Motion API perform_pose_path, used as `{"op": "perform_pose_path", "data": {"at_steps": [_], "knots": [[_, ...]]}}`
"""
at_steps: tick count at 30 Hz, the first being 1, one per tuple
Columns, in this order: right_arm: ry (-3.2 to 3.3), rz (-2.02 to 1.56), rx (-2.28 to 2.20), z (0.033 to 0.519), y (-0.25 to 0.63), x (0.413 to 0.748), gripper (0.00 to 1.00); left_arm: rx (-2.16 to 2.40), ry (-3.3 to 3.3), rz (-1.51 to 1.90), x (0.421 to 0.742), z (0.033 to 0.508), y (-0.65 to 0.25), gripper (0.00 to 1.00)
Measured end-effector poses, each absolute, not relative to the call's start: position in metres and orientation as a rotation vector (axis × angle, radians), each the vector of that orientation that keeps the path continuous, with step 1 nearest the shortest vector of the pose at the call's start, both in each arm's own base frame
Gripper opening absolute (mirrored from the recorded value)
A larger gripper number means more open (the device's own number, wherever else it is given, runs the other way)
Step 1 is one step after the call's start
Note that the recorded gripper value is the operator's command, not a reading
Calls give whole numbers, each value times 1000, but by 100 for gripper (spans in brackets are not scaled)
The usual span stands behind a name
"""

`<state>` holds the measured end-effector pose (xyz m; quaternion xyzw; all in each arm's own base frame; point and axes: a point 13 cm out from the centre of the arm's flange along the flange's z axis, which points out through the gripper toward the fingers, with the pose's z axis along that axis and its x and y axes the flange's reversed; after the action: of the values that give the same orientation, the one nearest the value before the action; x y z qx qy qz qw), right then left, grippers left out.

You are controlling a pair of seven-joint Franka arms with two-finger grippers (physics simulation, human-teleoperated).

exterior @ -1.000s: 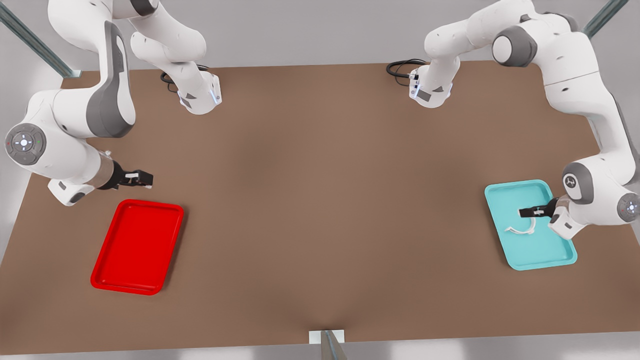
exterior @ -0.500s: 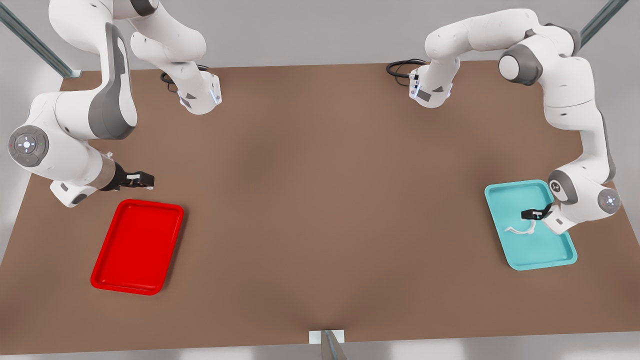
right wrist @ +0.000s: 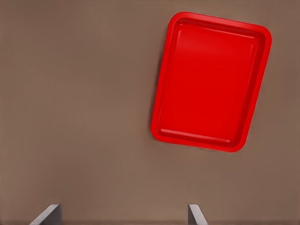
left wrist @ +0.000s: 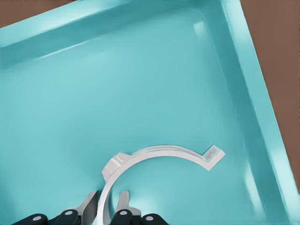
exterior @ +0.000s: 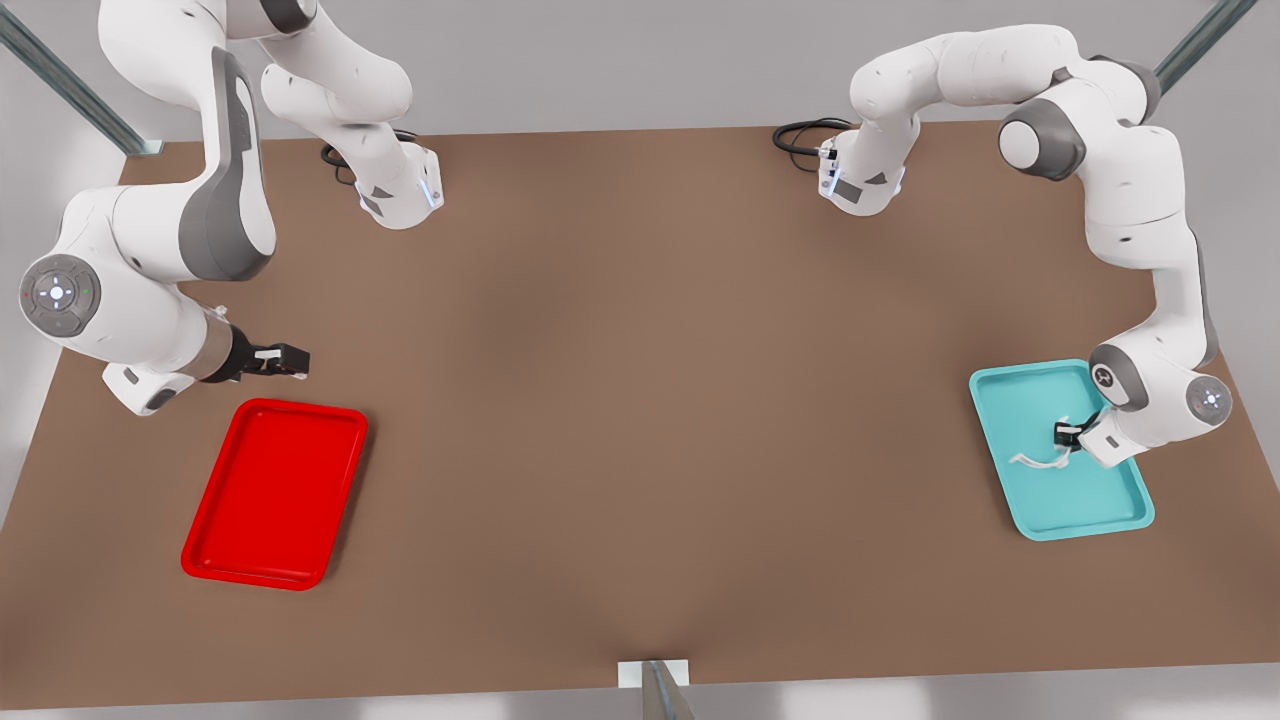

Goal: Take the drainage pipe clamp from the left arm, pass it to the right arm, and place it in the plate on the right side

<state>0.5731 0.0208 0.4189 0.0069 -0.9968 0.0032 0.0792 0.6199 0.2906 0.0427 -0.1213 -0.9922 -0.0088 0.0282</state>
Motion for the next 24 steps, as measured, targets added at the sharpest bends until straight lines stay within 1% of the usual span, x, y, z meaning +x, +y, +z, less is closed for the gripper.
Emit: {"op": "perform_pose_path", "data": {"at_steps": [2, 3, 17, 18, 20, 21, 24], "knots": [[-2981, 10, 21, 418, 21, 572, 100, -391, -3064, -25, 621, 43, 290, 40], [-2980, 11, 21, 418, 21, 572, 100, -401, -3063, -25, 621, 43, 290, 37], [-2977, 15, 25, 417, 20, 571, 100, -431, -3036, -4, 609, 37, 299, 37], [-2976, 15, 24, 417, 20, 571, 100, -432, -3031, 0, 608, 37, 299, 36], [-2975, 15, 25, 417, 20, 571, 100, -431, -3022, 4, 605, 36, 301, 29], [-2975, 16, 25, 417, 20, 571, 100, -430, -3019, 5, 604, 36, 302, 22], [-2975, 16, 28, 416, 21, 571, 100, -431, -3012, 5, 602, 37, 303, 21]]}}
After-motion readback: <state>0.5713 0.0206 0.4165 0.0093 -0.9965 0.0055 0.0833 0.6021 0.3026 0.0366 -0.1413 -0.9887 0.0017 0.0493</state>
